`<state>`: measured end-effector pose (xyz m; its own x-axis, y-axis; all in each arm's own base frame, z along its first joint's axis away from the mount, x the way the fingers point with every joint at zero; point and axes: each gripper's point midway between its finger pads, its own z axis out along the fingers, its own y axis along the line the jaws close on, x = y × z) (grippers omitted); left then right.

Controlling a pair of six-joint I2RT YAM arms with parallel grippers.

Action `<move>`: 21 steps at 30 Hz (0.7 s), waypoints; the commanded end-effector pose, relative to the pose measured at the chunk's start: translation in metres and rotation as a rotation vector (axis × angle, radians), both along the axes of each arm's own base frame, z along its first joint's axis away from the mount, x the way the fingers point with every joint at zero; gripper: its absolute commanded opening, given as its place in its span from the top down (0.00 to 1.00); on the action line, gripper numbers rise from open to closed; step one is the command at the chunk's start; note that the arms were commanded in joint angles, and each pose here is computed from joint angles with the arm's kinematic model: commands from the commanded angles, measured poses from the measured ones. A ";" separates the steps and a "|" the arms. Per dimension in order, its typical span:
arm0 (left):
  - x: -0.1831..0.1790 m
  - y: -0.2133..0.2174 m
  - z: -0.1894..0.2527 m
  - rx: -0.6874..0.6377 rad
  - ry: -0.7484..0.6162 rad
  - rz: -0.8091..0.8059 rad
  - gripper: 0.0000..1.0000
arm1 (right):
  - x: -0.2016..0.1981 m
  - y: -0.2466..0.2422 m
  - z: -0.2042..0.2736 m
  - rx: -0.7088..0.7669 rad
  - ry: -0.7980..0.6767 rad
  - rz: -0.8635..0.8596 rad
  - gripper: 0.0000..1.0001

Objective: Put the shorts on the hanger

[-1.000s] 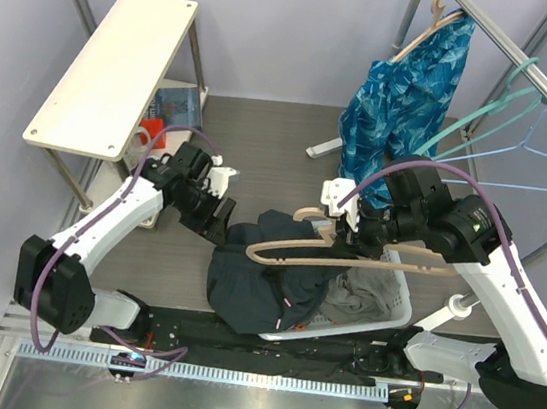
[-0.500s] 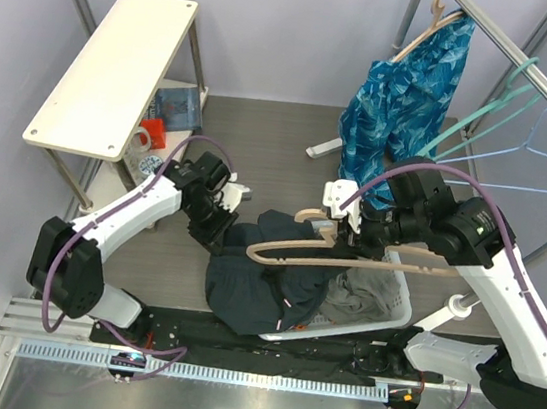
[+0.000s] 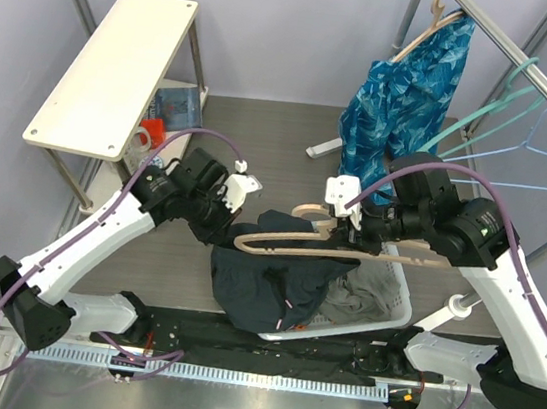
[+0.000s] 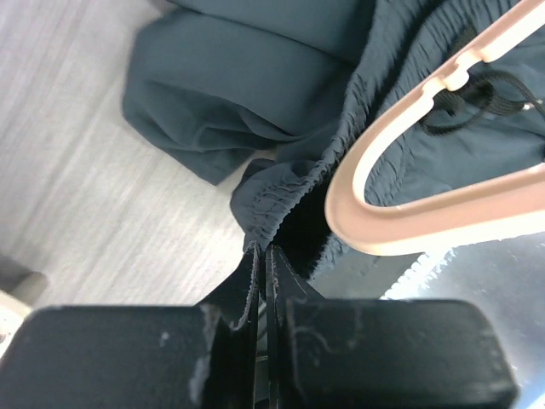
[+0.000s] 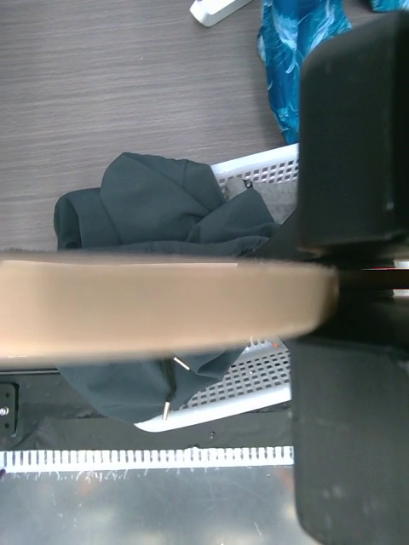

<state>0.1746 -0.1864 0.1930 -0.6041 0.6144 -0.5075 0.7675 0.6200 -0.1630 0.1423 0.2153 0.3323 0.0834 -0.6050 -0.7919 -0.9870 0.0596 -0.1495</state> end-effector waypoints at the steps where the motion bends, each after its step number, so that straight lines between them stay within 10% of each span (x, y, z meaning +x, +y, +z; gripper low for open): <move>1: 0.010 0.003 0.020 -0.006 -0.104 -0.008 1.00 | 0.001 0.010 0.012 0.047 -0.040 0.059 0.99; 21: 0.006 -0.009 0.069 -0.115 -0.212 -0.030 1.00 | 0.024 0.058 -0.010 0.190 0.091 0.020 0.99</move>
<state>0.1807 -0.1887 0.2333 -0.5110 0.6012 -0.6143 0.7972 0.5988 -0.0771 0.1568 0.2522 0.3004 0.0064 -0.5633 -0.8262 -0.9989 0.0354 -0.0318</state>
